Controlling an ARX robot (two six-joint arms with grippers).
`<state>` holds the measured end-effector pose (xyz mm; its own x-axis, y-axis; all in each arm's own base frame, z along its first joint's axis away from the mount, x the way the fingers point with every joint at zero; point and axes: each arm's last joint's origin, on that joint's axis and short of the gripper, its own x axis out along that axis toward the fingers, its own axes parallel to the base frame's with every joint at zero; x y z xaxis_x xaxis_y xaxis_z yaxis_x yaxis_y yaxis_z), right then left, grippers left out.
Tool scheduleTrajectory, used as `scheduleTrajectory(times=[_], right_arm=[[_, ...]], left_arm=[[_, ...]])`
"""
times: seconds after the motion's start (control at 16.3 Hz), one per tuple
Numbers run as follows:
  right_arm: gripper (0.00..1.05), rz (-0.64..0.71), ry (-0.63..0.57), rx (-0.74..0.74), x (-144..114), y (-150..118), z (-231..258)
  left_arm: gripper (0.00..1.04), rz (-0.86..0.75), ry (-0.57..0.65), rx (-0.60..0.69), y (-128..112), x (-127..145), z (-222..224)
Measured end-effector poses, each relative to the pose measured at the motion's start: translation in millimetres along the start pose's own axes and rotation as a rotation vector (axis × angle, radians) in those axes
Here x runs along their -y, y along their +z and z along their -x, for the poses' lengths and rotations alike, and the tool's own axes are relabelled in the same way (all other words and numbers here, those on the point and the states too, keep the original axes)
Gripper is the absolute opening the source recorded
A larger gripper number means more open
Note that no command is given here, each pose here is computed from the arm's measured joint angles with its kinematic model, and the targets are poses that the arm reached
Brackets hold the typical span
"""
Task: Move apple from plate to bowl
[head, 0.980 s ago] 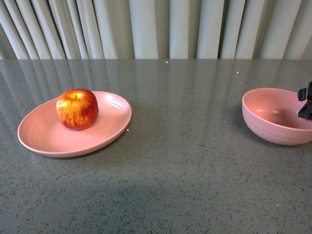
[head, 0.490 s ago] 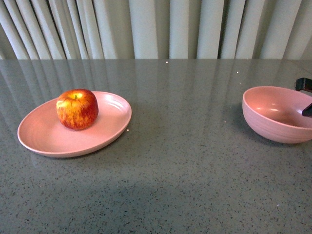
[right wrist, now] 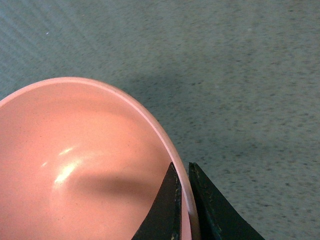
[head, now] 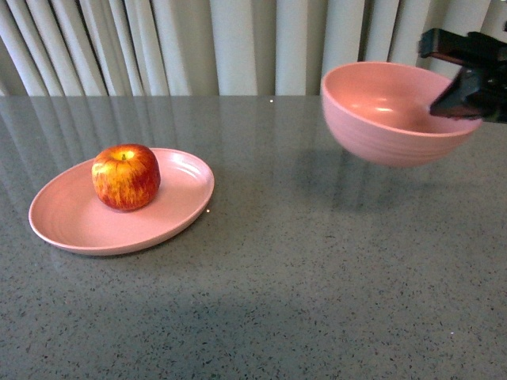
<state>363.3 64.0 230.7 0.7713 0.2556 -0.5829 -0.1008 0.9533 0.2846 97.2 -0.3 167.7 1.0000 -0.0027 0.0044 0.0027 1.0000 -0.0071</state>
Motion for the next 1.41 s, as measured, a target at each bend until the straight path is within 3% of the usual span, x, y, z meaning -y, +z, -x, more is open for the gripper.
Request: scheduleTrajectory(times=[0.18, 0.43, 0.98, 1.16, 1.22, 1.35, 1.41], right_arm=[[0.03, 0.056, 0.035, -0.051, -36, -9, -20], [0.03, 0.102, 0.053, -0.13, -64, -26, -49], [0.03, 0.09, 0.026, -0.215, -78, -51, -80], [0.37, 0.085, 0.026, -0.209, -77, -51, -80], [0.43, 0.084, 0.027, -0.206, -77, -51, -79], [0.74, 0.06, 0.054, -0.175, -78, -46, -61], [0.81, 0.058, 0.068, -0.144, -79, -41, -52]], left_arm=[[0.98, 0.0, 0.0, 0.0, 0, 0, 0], [0.98, 0.0, 0.0, 0.0, 0, 0, 0], [0.98, 0.0, 0.0, 0.0, 0, 0, 0], [0.98, 0.0, 0.0, 0.0, 0, 0, 0], [0.98, 0.0, 0.0, 0.0, 0, 0, 0], [0.98, 0.0, 0.0, 0.0, 0, 0, 0], [0.98, 0.0, 0.0, 0.0, 0, 0, 0]])
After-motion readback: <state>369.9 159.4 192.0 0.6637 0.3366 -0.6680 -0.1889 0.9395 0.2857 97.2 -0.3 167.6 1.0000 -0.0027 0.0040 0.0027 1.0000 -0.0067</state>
